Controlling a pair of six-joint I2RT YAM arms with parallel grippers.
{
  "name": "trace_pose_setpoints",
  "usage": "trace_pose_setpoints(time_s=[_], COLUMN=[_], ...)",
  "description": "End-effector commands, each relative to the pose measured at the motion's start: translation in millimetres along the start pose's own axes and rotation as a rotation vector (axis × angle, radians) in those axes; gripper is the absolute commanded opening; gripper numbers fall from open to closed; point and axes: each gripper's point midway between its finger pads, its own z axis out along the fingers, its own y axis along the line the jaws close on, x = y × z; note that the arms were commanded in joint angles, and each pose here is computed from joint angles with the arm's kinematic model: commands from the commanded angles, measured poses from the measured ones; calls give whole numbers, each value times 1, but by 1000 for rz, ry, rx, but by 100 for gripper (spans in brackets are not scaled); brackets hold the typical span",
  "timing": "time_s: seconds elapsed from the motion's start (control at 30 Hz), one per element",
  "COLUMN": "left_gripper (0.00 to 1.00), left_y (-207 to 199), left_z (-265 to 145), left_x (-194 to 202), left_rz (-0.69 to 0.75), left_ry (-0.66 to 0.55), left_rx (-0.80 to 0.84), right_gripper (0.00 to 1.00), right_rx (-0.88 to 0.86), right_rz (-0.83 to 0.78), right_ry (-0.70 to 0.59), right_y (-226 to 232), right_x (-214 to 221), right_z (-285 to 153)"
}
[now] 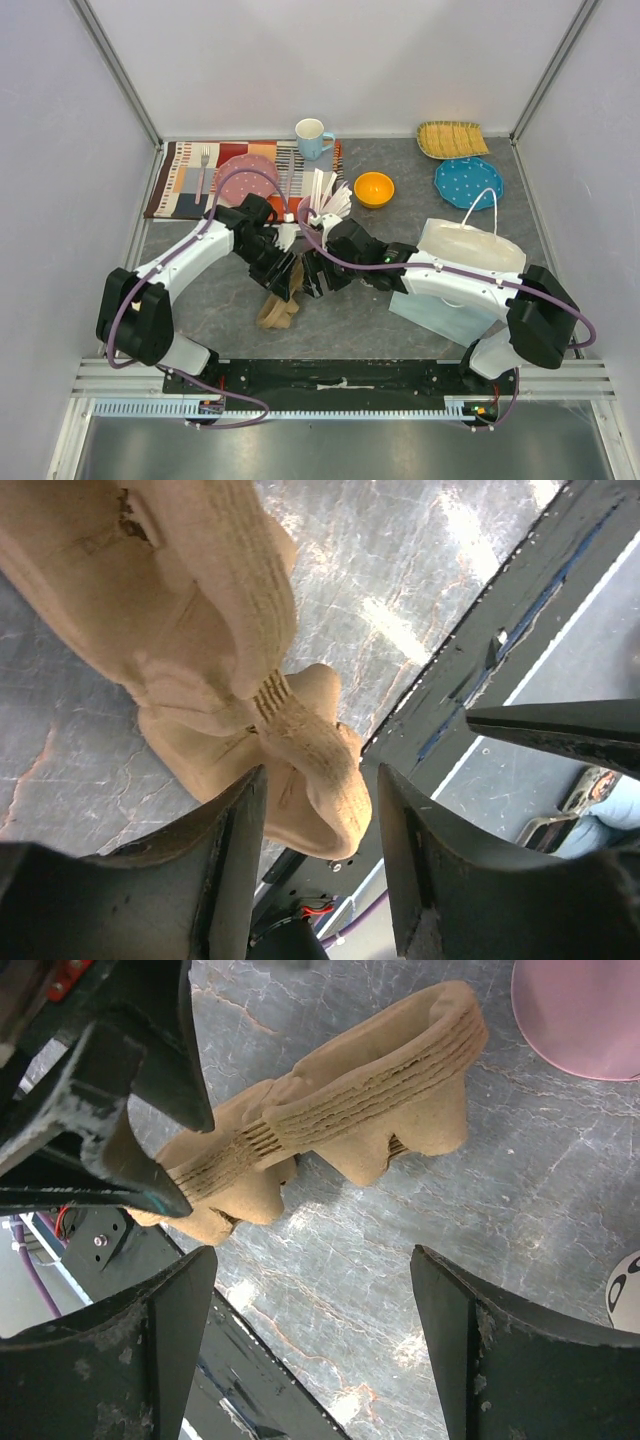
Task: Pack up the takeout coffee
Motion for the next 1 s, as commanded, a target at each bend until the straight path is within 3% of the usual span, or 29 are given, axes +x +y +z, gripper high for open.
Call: trace_pose_setpoints(time_s=[0.0,0.17,0.4,0.6,0.73,0.97], left_gripper=[54,40,2,2,2,2], left_y=[-19,-12,-9,-10,-16,-19], left_z=[-3,11,12,-5,-29,-62], left_x=[-10,-6,-6,-16,-29,-34], left_rz=[15,-27,-50,-94,-134,-330], left_ry=[-27,23,29,-32,-172,-368], left_rx=[83,95,80,32,17,30], right_gripper=[86,86,86,86,86,86], right_rx=[11,9,7,-20,-82,-225], right_rz=[-8,-11,-19,-27,-43,-27], right_ry=[-28,-30,-36,-37,-22,-96], right_y=[-3,-1,0,6,17,57], right_x=[-6,-10,-12,-16,-17,-54], right_z=[-3,-2,-4,-5,0,4])
